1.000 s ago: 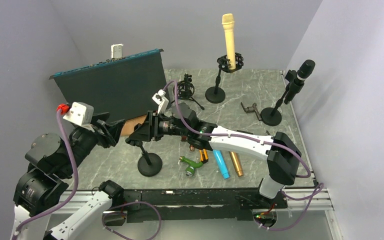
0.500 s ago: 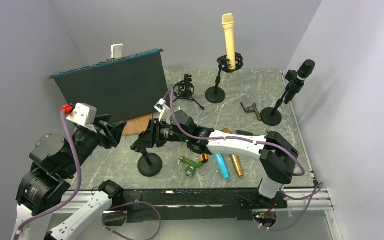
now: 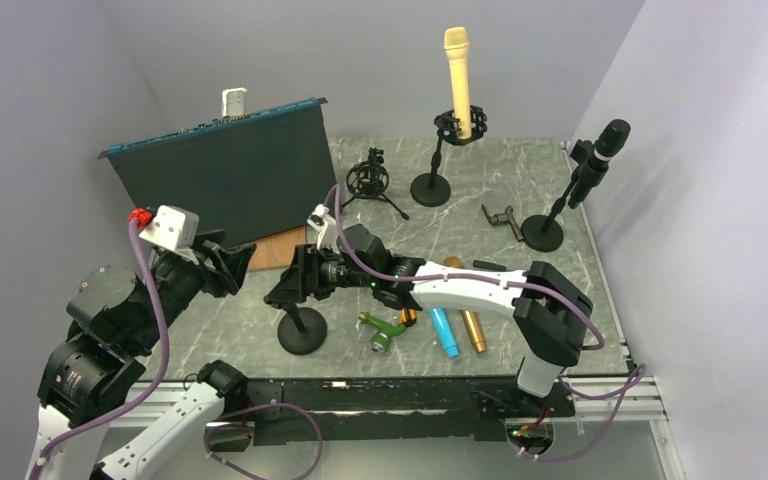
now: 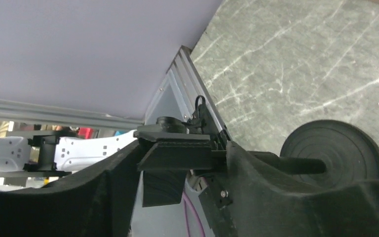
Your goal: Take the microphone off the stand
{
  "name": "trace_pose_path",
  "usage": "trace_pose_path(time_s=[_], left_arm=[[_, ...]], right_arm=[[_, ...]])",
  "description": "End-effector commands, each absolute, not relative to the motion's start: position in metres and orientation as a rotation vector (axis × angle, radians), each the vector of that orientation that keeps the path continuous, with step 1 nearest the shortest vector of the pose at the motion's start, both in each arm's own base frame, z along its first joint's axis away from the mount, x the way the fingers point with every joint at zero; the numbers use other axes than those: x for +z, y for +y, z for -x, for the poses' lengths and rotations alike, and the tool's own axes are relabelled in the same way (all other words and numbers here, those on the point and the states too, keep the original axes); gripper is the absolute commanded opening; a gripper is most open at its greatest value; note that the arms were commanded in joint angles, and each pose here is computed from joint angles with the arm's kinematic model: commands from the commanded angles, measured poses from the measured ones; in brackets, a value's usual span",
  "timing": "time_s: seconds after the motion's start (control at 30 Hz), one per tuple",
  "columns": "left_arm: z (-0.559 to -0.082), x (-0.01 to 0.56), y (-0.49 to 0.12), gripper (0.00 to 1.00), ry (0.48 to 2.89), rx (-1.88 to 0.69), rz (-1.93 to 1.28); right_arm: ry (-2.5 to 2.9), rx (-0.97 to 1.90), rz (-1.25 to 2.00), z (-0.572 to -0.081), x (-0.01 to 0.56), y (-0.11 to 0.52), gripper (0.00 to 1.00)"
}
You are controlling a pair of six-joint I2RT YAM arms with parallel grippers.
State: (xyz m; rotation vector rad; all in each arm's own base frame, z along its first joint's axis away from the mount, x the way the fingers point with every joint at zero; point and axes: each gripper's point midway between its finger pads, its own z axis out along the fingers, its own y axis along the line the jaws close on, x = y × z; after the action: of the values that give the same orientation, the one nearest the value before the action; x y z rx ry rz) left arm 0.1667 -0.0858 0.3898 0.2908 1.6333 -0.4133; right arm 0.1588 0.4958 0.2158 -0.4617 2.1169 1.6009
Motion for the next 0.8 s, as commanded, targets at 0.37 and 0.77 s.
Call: trace_pose_path(time_s=[0.37, 0.77], left_arm=[[-0.175, 0.473, -0.096, 0.57, 1.392, -0.461, -0.286], [-0.202, 0.477, -0.099, 0.57, 1.275, -0.439, -0.206]], right_arm=[[2.089, 1.335, 0.635, -0.172, 0.244, 0.461, 1.0], [1.941, 0.696, 0.365, -0.273, 0.303, 0.328, 1.0]])
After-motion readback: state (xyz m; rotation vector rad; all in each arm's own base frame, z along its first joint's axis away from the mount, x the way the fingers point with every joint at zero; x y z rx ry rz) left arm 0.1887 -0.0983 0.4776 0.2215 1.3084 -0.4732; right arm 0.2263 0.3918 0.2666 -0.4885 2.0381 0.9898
